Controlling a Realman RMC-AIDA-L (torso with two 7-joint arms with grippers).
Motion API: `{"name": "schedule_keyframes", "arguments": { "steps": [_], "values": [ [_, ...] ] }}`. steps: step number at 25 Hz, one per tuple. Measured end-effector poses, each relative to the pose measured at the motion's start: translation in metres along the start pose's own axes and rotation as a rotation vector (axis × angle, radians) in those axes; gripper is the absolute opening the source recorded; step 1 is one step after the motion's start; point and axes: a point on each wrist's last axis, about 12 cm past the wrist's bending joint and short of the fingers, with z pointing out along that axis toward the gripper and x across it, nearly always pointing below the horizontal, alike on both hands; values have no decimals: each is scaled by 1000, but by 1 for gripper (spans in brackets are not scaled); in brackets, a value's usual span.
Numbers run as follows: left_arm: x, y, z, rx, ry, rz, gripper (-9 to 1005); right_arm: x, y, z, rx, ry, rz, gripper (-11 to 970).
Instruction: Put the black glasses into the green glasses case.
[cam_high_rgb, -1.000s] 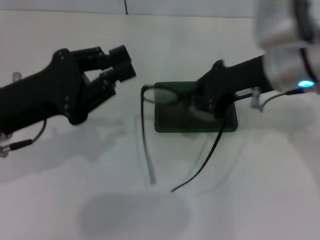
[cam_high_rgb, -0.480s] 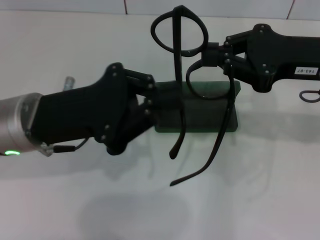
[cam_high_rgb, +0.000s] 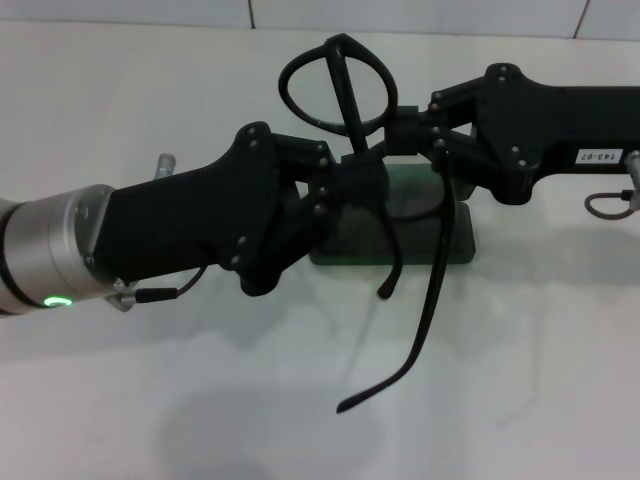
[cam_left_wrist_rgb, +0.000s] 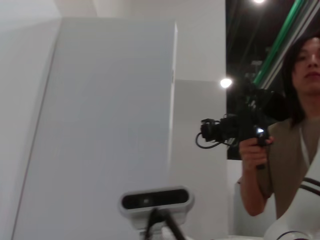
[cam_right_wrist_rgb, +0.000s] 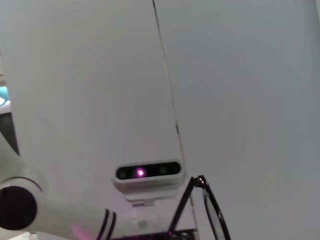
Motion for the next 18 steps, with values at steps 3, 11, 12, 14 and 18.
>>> {"name": "schedule_keyframes", "arguments": {
  "steps": [3, 11, 12, 14, 18],
  "values": [
    [3, 2, 0, -26, 2, -7, 36, 1, 1, 1, -17, -5, 2, 49],
    [10, 5, 0, -72, -11, -28, 36, 2, 2, 4, -33, -5, 10, 48],
    [10, 5, 0, -73, -10, -30, 36, 2, 2, 4, -33, -6, 10, 48],
    [11, 5, 0, -73, -9, -33, 36, 3, 2, 4, -34, -9, 12, 48],
    [12, 3, 0, -71, -10, -36, 35, 4, 2, 1, -21, -35, 12, 49]
  ]
}}
